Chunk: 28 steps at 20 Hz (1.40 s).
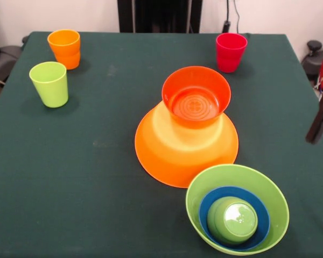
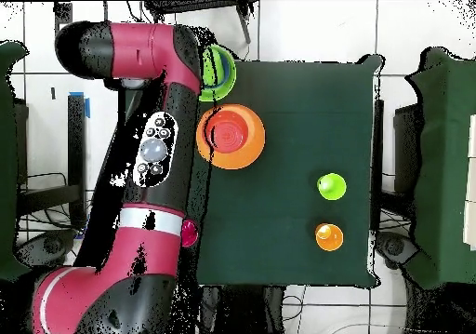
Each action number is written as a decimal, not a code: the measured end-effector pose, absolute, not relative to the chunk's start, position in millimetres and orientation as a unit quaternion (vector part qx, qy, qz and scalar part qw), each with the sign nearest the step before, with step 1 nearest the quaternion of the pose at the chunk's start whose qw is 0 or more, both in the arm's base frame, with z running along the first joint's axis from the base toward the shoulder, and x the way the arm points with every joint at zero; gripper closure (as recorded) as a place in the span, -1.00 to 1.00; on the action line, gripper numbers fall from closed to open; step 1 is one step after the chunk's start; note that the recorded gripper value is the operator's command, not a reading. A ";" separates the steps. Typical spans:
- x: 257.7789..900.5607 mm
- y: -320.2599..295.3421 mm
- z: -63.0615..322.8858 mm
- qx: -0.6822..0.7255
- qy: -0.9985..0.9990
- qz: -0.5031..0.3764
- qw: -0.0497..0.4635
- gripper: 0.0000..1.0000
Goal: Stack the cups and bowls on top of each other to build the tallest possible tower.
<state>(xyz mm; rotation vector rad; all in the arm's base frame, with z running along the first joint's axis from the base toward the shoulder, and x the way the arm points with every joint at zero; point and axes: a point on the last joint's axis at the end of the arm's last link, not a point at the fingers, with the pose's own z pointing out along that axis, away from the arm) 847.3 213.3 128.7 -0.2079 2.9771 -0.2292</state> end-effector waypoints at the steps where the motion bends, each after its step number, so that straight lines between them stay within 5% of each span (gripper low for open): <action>1: 846.5 210.4 117.1 -0.071 0.992 -0.078 0.073 -1.00; 28: 819.3 188.8 -0.6 -0.123 0.975 -0.120 0.142 -1.00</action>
